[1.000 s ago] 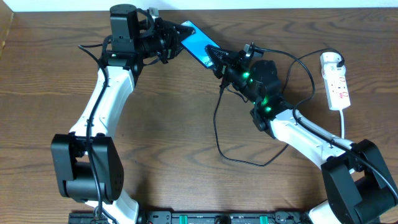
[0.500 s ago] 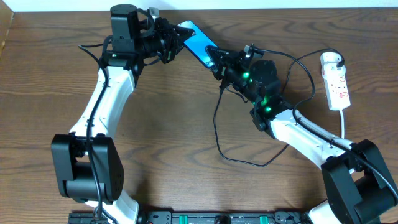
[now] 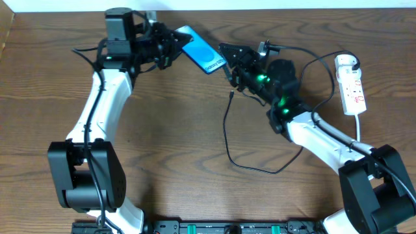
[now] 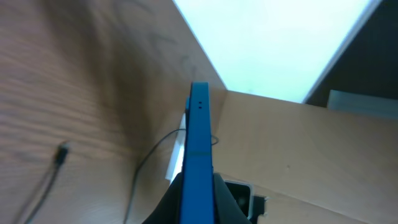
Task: Plug charger to phone and switch on socket
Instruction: 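Release the phone with the right gripper and move it toward the cable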
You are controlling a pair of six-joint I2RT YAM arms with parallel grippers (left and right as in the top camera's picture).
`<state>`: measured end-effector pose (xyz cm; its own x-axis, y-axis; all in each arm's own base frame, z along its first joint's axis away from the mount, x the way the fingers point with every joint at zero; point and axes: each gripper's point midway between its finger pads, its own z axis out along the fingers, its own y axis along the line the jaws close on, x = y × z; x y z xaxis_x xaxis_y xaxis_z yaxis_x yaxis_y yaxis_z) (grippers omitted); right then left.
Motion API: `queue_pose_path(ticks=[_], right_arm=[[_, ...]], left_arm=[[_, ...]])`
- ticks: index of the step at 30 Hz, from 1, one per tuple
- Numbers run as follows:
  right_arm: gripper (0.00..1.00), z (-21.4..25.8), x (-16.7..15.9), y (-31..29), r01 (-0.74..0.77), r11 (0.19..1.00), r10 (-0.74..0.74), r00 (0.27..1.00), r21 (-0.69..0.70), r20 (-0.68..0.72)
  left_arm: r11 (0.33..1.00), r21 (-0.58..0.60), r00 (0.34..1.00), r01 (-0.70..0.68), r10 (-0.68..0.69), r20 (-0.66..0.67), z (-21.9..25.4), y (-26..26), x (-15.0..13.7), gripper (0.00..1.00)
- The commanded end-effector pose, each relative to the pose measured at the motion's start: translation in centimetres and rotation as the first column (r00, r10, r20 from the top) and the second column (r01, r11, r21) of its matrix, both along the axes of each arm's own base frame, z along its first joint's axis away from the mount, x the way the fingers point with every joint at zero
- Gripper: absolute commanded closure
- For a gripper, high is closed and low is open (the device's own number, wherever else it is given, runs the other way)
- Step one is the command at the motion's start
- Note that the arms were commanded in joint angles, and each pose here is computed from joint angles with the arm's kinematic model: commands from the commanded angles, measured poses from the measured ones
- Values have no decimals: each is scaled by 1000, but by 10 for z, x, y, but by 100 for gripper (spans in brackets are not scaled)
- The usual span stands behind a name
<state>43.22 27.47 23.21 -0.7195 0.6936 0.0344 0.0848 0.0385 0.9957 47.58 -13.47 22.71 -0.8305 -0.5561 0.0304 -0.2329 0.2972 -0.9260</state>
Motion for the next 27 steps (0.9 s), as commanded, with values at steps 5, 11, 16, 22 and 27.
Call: queue_pose_path(ticks=[5, 11, 16, 22, 27], right_arm=[[59, -41, -7, -29, -154, 925, 201, 974, -346, 103], [59, -83, -19, -41, -215, 826, 253, 968, -521, 1], [58, -78, -15, -49, -221, 695, 254, 966, -684, -55], [61, -40, 1, -57, -140, 579, 211, 977, -803, -18], [63, -32, 2, -53, -141, 556, 208, 978, -819, -27]], left_arm=[[998, 63, 999, 4, -6, 44, 1, 37, -9, 93], [1000, 10, 999, 18, -19, 51, 8, 49, -12, 93], [999, -35, 997, 42, -40, 62, 16, 55, -16, 92], [998, -58, 999, 2, 0, 39, 17, 71, -15, 92], [998, -64, 999, 3, -1, 41, 18, 73, -15, 93]])
